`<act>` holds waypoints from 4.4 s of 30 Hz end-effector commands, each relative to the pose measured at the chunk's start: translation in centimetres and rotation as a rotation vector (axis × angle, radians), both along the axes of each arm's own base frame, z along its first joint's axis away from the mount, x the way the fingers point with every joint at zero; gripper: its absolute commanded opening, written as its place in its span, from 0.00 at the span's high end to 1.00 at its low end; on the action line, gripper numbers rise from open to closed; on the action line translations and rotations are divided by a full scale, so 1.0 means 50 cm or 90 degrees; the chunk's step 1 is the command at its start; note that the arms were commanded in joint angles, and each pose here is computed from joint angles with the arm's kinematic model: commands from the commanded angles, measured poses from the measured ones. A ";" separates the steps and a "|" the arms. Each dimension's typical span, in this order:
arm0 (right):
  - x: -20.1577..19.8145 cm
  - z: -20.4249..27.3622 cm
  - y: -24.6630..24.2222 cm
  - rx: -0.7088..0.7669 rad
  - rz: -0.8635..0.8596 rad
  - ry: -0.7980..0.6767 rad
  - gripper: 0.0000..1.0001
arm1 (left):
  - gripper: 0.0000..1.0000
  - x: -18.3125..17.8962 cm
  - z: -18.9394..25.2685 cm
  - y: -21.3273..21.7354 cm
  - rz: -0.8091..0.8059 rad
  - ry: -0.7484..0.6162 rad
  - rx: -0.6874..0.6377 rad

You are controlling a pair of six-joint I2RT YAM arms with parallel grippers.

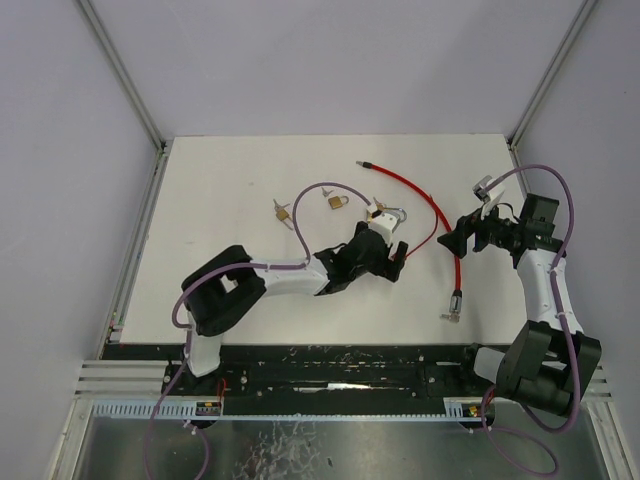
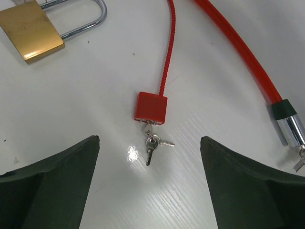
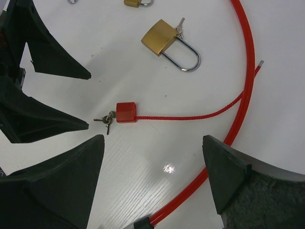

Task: Lock with the key
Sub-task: Pick up the lock from the center of the board.

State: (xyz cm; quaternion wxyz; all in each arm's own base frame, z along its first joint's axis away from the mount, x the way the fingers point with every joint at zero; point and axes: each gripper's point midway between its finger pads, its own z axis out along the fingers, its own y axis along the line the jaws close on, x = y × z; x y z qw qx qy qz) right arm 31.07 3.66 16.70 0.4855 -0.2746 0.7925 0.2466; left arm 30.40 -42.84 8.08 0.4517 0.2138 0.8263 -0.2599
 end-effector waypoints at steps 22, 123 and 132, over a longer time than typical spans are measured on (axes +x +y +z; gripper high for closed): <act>0.014 0.010 -0.005 0.005 -0.007 -0.004 0.11 | 0.35 0.057 -0.118 -0.073 -0.001 0.043 0.181; -0.137 -0.062 0.167 -0.234 0.423 -0.319 0.43 | 1.00 -0.132 0.137 -0.015 -0.496 0.327 -0.308; -0.147 -0.074 0.178 -0.239 0.447 -0.314 0.64 | 1.00 -0.129 0.135 -0.016 -0.493 0.329 -0.306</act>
